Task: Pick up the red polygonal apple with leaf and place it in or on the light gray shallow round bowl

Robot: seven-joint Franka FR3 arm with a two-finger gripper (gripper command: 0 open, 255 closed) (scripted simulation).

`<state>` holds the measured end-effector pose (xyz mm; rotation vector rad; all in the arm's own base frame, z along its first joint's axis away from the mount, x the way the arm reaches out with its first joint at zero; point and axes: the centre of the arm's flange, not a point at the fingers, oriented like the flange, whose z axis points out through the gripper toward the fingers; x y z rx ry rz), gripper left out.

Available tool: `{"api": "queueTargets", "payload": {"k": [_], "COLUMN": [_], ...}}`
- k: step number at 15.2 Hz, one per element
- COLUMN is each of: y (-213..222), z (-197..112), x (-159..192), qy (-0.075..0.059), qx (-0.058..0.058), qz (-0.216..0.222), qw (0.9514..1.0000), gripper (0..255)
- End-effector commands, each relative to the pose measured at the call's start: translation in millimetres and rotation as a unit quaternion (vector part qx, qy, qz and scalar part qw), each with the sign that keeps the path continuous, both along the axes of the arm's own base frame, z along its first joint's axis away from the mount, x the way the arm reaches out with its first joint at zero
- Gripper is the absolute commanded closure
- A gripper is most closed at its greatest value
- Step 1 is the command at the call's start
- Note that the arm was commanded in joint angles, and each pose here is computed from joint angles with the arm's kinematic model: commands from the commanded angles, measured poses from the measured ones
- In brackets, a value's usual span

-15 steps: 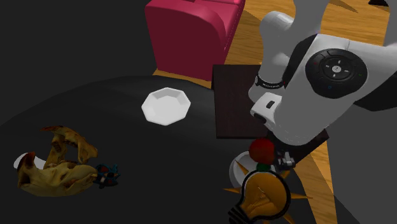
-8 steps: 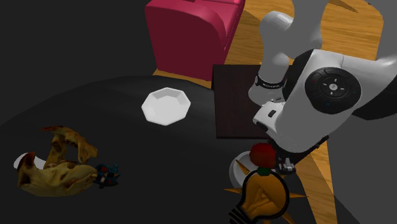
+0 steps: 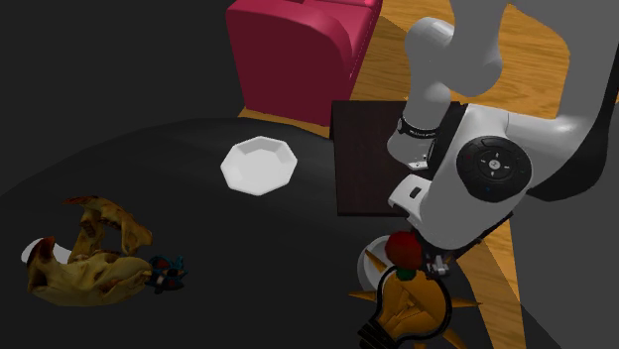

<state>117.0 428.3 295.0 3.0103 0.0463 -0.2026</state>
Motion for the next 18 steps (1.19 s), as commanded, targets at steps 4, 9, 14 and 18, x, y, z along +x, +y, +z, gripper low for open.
{"api": "queueTargets", "payload": {"k": [4, 9, 14, 18], "y": [0, 0, -1, -4], "z": [-26, -33, -33, -33], "x": [1, 1, 2, 3], "qy": [0.0, 0.0, 0.0, 0.0], "qx": [0.0, 0.0, 0.0, 0.0], "qz": [0.0, 0.0, 0.0, 0.0], "qw": [1.0, 1.0, 1.0, 1.0], "gripper": [255, 255, 0, 0]}}
